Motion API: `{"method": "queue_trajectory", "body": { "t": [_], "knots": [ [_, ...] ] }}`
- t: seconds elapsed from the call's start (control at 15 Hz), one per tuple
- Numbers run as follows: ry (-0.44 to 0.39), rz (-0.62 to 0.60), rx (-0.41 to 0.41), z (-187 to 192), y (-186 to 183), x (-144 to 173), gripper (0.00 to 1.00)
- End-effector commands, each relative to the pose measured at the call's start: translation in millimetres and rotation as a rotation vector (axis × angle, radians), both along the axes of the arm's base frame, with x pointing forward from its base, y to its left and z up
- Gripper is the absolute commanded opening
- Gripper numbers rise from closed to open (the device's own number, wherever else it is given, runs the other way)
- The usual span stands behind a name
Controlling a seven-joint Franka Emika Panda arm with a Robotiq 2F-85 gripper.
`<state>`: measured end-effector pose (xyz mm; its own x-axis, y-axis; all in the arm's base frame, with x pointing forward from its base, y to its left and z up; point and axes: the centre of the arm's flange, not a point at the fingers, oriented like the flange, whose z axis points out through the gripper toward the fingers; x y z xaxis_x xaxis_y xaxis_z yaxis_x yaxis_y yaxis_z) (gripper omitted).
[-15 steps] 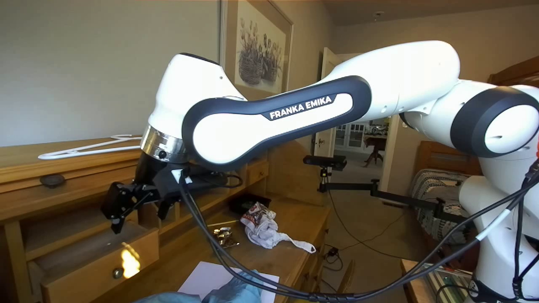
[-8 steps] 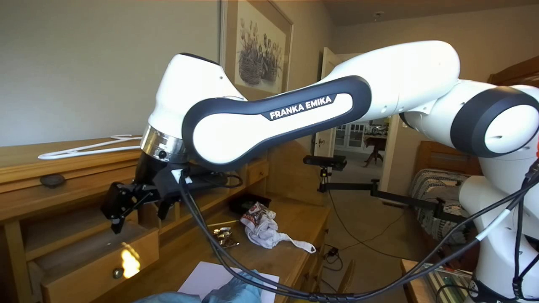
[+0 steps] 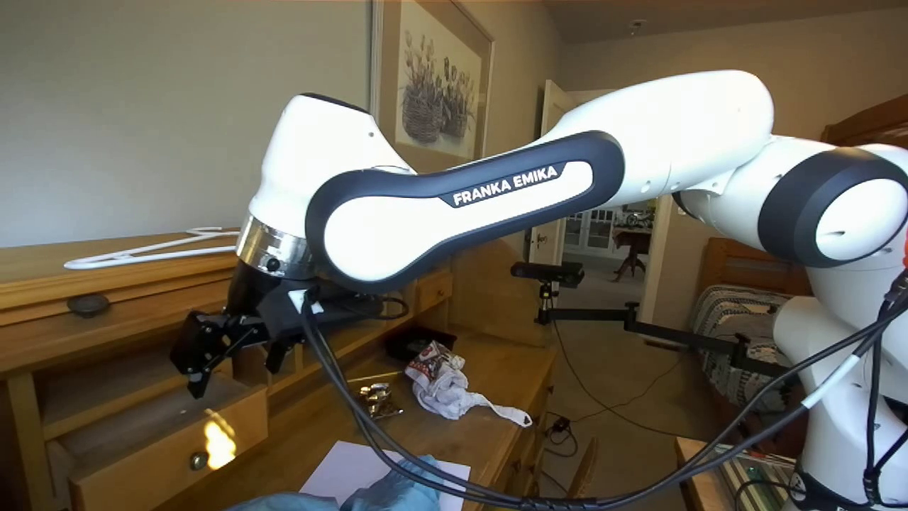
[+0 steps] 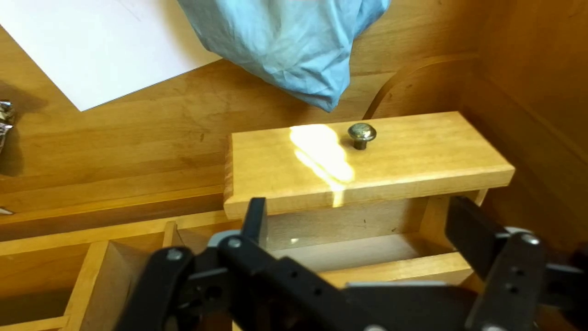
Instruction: Close the drawer on the left.
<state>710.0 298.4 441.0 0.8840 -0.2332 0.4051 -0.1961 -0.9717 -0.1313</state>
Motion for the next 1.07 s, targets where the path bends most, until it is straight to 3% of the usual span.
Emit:
{"method": "queue_trajectory", "body": {
  "t": [0.0,0.27,0.67,1.0],
  "knots": [
    [0.029,-0.045,-0.095,-16.2,8.6,-8.0,1.0],
    [0.031,-0.044,-0.163,-12.1,11.4,-24.4,1.0],
    [0.196,0.002,-0.245,17.7,12.2,-61.8,1.0],
    [0.215,0.019,-0.237,39.5,16.3,-74.8,1.0]
  ]
}}
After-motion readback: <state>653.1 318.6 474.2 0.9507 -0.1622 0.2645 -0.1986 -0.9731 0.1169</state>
